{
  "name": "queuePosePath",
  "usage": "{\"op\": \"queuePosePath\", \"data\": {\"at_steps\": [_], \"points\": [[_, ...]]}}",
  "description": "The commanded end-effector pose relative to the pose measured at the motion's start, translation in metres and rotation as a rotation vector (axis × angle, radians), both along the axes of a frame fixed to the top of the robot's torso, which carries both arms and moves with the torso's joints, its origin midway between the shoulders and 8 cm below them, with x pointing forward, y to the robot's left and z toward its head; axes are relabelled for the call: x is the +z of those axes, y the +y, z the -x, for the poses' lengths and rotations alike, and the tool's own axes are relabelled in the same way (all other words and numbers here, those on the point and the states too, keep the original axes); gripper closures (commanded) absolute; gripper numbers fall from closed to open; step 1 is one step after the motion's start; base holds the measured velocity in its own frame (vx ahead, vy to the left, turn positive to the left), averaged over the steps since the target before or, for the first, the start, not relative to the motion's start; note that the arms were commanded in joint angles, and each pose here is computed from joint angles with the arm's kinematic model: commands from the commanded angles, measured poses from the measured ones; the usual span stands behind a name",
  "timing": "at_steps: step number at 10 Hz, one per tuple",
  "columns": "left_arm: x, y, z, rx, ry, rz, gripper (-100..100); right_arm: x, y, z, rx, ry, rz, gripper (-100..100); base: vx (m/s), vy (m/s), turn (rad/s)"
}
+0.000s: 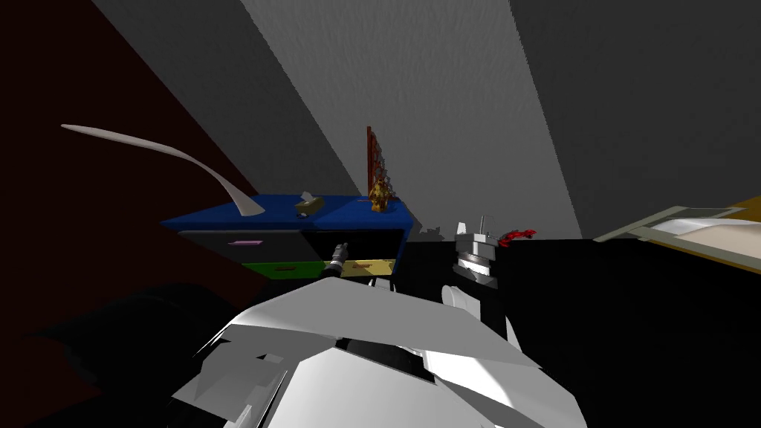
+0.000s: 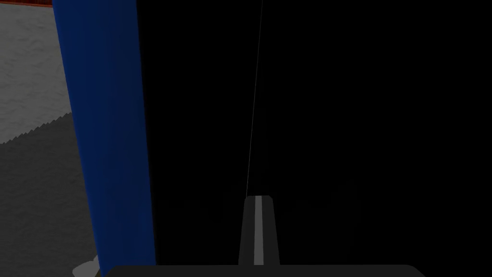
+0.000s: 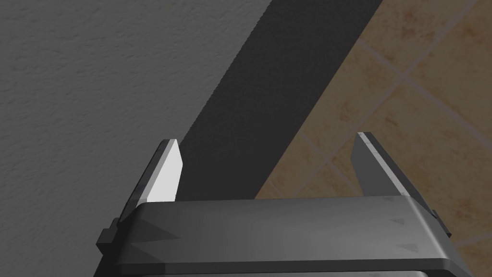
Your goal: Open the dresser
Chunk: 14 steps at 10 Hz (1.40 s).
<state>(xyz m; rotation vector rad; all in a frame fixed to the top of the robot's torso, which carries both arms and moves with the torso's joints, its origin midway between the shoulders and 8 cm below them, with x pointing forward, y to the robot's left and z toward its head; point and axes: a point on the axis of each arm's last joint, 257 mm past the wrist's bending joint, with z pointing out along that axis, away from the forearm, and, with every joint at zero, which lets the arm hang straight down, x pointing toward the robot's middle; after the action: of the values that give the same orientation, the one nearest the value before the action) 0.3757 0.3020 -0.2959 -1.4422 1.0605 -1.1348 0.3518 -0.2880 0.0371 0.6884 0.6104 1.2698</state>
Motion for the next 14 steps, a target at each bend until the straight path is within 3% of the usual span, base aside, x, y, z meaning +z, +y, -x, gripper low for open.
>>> {"op": "queuePosePath", "data": {"at_steps": [1,2,3,4,5,7,8,10,11,12,13,14], "points": [[-0.010,0.015,-0.016,0.018,0.018,-0.015,100,0.000,0.000,0.000,0.000,0.000,0.000,0,-0.182,-0.015,-0.041],[-0.003,0.013,-0.024,0.011,0.000,-0.015,100,0.000,0.000,0.000,0.000,0.000,0.000,0,-0.067,-0.005,0.002],[-0.016,0.029,-0.028,0.037,0.028,-0.027,100,0.000,0.000,0.000,0.000,0.000,0.000,0,-0.110,-0.015,-0.099],[-0.009,0.025,-0.039,0.028,0.010,-0.025,100,0.000,0.000,0.000,0.000,0.000,0.000,0,-0.128,-0.020,-0.049],[-0.019,0.041,-0.043,0.055,0.032,-0.035,100,0.000,0.000,0.000,0.000,0.000,0.000,0,-0.160,-0.023,-0.078],[-0.006,0.034,-0.062,0.039,0.000,-0.031,100,0.000,0.000,0.000,0.000,0.000,0.000,0,-0.108,-0.011,-0.020],[-0.016,0.050,-0.066,0.067,0.023,-0.037,100,0.000,0.000,0.000,0.000,0.000,0.000,0,-0.123,-0.011,-0.090],[-0.006,0.044,-0.081,0.054,-0.001,-0.034,100,0.000,0.000,0.000,0.000,0.000,0.000,0,-0.104,-0.023,-0.023],[-0.012,0.060,-0.086,0.082,0.017,-0.037,100,0.000,0.000,0.000,0.000,0.000,0.000,0,-0.120,-0.010,-0.098],[-0.008,0.055,-0.097,0.072,0.007,-0.032,100,0.000,0.000,0.000,0.000,0.000,0.000,0,-0.142,-0.013,-0.044],[-0.015,0.070,-0.101,0.100,0.025,-0.032,100,0.000,0.000,0.000,0.000,0.000,0.000,0,-0.185,-0.053,-0.087],[-0.012,0.066,-0.111,0.091,0.017,-0.028,100,0.000,0.000,0.000,0.000,0.000,0.000,0,-0.160,-0.042,-0.040]]}}
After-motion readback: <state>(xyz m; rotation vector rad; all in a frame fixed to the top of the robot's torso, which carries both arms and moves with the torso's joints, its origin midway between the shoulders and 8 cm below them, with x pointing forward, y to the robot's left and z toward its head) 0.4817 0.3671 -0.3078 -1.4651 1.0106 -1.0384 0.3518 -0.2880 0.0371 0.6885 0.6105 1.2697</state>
